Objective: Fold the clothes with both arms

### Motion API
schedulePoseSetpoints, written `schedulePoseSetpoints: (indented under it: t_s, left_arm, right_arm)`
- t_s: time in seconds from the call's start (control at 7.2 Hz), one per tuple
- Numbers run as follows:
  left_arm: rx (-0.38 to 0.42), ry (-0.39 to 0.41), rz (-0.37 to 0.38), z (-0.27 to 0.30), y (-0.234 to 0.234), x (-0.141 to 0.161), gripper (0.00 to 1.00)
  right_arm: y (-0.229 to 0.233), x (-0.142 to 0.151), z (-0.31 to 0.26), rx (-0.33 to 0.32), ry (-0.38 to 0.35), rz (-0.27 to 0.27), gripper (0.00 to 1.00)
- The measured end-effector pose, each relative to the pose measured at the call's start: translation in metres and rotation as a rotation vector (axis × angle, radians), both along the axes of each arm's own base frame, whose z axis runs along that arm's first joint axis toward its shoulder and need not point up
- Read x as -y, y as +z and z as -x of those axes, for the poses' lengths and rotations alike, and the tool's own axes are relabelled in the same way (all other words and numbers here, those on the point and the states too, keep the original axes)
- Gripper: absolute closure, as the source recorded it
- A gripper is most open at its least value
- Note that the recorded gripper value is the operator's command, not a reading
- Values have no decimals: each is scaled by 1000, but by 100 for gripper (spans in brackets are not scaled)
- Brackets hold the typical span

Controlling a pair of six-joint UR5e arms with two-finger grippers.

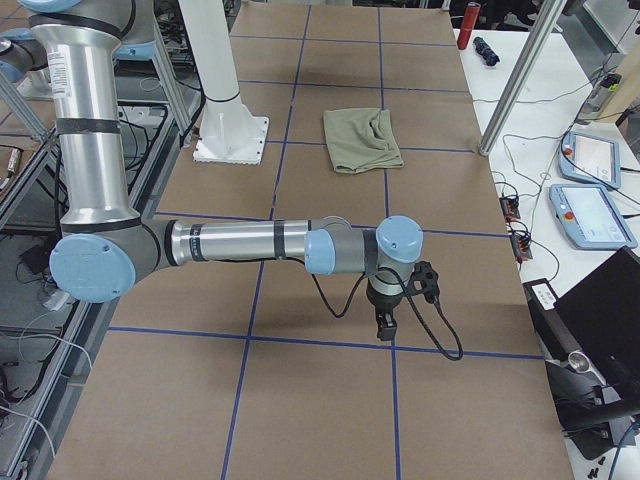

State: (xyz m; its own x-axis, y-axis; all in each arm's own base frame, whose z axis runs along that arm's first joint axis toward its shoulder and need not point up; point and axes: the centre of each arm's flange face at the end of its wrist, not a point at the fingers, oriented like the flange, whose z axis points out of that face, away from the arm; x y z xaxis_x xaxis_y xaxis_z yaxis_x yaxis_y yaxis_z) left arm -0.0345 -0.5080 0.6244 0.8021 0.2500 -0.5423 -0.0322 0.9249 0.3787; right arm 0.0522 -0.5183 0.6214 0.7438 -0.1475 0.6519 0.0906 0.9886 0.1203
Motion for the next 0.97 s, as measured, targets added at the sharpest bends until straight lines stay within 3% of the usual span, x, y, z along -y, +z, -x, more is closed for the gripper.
schedulePoseSetpoints:
  t_s: [0.28, 0.56, 0.97]
  left_arm:
    - [2, 3, 90, 2, 22, -27, 0]
    - [9, 9, 190, 3, 0, -39, 0]
    - [-42, 83, 208, 10, -11, -50, 0]
  right_arm:
    - [-3, -11, -6, 52, 44, 35, 0]
    - [-11, -14, -5, 98, 125, 105, 0]
    - [-17, -25, -5, 113, 165, 134, 0]
